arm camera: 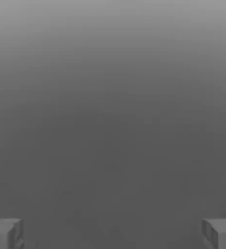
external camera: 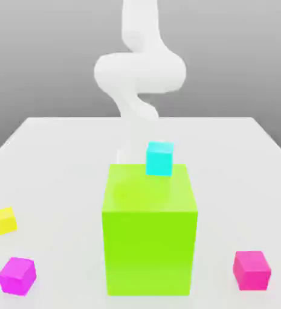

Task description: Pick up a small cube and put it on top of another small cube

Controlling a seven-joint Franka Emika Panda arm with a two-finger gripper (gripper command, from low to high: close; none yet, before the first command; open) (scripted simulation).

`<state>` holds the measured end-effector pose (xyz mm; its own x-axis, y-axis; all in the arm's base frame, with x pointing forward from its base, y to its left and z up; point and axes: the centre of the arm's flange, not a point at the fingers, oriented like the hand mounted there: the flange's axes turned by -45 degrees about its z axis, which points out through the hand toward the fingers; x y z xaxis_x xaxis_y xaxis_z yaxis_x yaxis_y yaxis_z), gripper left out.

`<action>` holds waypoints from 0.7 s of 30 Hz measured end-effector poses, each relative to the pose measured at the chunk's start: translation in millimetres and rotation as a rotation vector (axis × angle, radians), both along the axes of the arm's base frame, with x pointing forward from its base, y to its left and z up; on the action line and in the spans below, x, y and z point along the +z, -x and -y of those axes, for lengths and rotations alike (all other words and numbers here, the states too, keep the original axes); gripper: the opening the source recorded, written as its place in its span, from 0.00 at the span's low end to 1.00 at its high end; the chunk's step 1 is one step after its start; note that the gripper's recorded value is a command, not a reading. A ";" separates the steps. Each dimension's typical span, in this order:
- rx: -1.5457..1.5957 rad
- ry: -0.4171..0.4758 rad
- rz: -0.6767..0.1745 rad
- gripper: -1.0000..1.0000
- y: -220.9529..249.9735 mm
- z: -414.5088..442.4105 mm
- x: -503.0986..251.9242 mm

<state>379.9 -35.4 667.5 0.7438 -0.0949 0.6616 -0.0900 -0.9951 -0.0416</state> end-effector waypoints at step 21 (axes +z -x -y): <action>-0.795 -0.329 -0.566 0.50 71.1 296.6 -420.4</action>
<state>308.8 -332.0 247.2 0.5818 -0.8087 0.0862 -0.8084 -0.5867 -0.0484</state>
